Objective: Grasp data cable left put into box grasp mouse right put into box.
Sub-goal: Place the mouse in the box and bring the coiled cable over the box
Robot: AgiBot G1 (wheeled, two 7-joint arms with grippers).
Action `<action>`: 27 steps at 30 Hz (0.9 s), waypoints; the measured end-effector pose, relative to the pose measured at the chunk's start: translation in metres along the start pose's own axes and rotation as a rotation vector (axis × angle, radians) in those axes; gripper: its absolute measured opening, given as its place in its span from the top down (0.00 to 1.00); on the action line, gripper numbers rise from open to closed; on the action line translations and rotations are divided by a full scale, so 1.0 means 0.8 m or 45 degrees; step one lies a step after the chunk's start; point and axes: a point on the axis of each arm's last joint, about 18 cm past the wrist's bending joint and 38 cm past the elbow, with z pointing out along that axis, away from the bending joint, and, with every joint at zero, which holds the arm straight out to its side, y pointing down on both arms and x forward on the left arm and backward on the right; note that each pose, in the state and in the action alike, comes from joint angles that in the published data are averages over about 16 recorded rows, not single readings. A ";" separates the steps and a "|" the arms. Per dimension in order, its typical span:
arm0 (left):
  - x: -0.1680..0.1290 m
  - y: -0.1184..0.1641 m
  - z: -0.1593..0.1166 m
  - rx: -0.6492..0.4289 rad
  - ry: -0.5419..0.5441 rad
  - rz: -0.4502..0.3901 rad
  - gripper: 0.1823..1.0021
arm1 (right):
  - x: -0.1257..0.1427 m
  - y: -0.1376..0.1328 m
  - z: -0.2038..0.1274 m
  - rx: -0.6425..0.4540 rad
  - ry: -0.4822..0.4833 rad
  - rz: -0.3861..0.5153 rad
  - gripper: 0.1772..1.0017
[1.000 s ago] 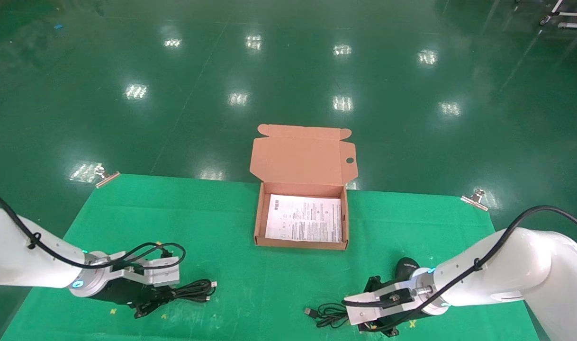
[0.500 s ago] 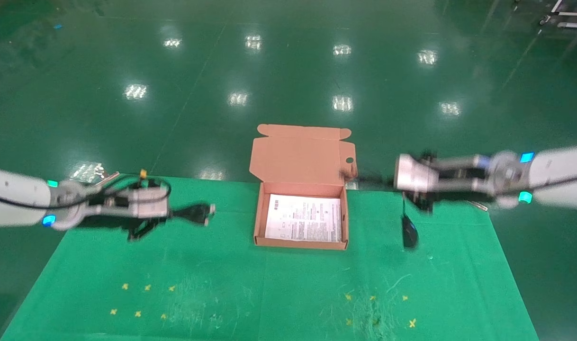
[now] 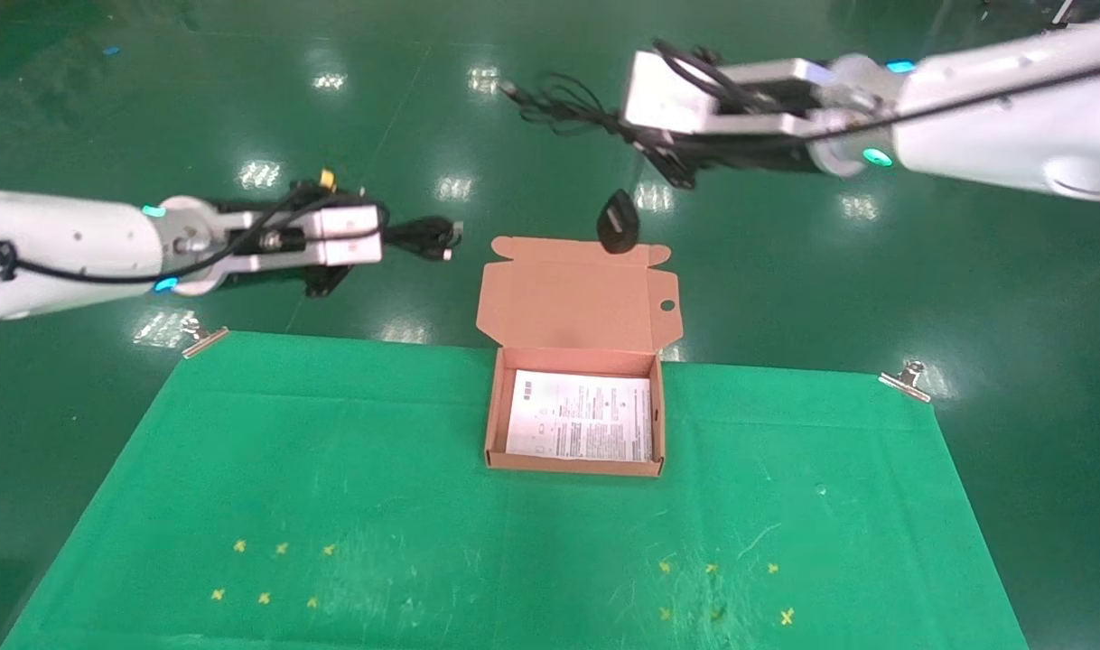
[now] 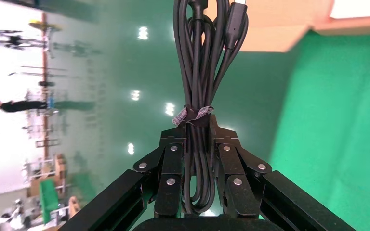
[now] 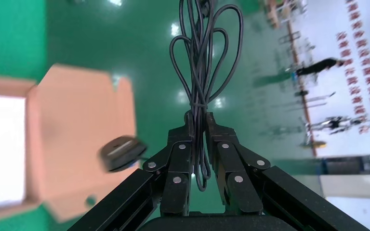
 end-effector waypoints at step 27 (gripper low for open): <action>0.003 0.025 0.007 -0.122 -0.016 -0.085 0.91 | -0.022 -0.035 0.057 0.047 -0.057 0.002 0.95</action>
